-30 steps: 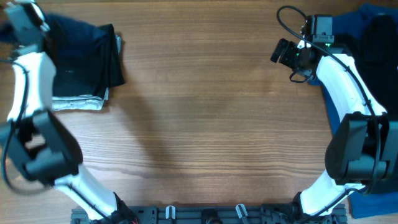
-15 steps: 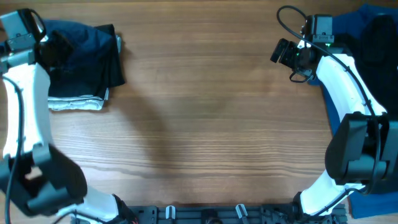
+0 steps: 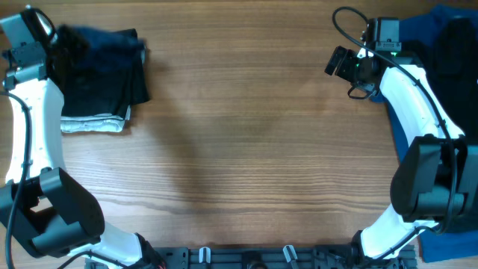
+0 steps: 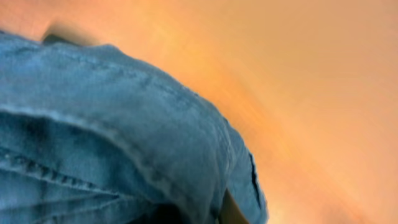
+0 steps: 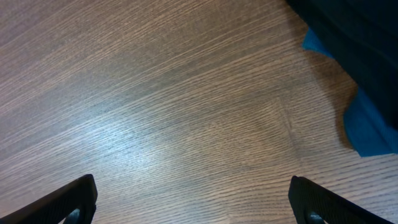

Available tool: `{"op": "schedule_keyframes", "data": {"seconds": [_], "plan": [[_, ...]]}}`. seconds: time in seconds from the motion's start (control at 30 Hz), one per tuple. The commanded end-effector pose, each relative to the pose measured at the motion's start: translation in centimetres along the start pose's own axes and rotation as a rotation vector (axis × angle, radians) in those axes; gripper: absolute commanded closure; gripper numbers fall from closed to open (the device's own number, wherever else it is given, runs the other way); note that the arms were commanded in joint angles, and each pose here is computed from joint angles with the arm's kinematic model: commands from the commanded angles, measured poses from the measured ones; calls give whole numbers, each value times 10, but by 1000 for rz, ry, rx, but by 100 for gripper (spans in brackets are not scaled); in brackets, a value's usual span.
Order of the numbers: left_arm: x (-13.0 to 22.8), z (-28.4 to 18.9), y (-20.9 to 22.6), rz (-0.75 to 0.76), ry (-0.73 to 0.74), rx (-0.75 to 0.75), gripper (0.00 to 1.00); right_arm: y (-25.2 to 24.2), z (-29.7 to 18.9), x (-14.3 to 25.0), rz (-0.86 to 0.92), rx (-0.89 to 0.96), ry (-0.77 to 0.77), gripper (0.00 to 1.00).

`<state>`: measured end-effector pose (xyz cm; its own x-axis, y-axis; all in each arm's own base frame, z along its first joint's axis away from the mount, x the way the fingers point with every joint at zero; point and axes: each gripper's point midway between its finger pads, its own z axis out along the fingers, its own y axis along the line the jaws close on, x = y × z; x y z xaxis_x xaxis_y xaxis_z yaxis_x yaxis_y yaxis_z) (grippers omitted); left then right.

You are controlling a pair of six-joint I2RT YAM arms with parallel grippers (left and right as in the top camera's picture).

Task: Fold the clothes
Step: 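Lower the shorts onto the stack and release the left gripper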

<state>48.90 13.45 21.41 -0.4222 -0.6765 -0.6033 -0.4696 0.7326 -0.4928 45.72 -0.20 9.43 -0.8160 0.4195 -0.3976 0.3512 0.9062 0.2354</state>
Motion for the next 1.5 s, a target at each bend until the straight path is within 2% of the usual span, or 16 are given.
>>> {"op": "schedule_keyframes", "data": {"seconds": [0.0,0.1,0.17,0.27,0.33,0.47,0.53,0.63,0.87,1.03,1.23,1.33,1.47], "plan": [[-83,-45,-70,112,-332,237,96,-2,2,0,9,16,-5,1],[-105,-56,-87,215,-454,286,96,-2,2,0,9,16,-4,1],[-96,-44,-86,269,-426,267,96,-2,2,0,9,16,-5,1],[-61,-4,-70,345,-298,205,96,-2,2,0,9,16,-4,1],[-26,39,-46,376,-167,148,96,-2,2,0,9,16,-5,1],[47,101,0,337,95,97,96,-2,2,0,9,16,-4,1],[67,108,6,301,171,103,96,-2,2,0,9,16,-5,0],[75,107,13,275,209,81,96,-2,2,0,9,16,-5,1],[60,80,2,275,186,88,96,-2,2,0,9,16,-4,0],[1,34,-29,430,-23,144,96,-2,2,0,9,16,-4,1],[-62,14,-26,532,-258,120,96,-2,2,0,9,16,-4,1],[-66,13,-19,564,-267,104,96,-2,2,0,9,16,-4,1],[-51,26,-7,570,-198,83,96,-2,2,0,9,16,-4,0]]}}
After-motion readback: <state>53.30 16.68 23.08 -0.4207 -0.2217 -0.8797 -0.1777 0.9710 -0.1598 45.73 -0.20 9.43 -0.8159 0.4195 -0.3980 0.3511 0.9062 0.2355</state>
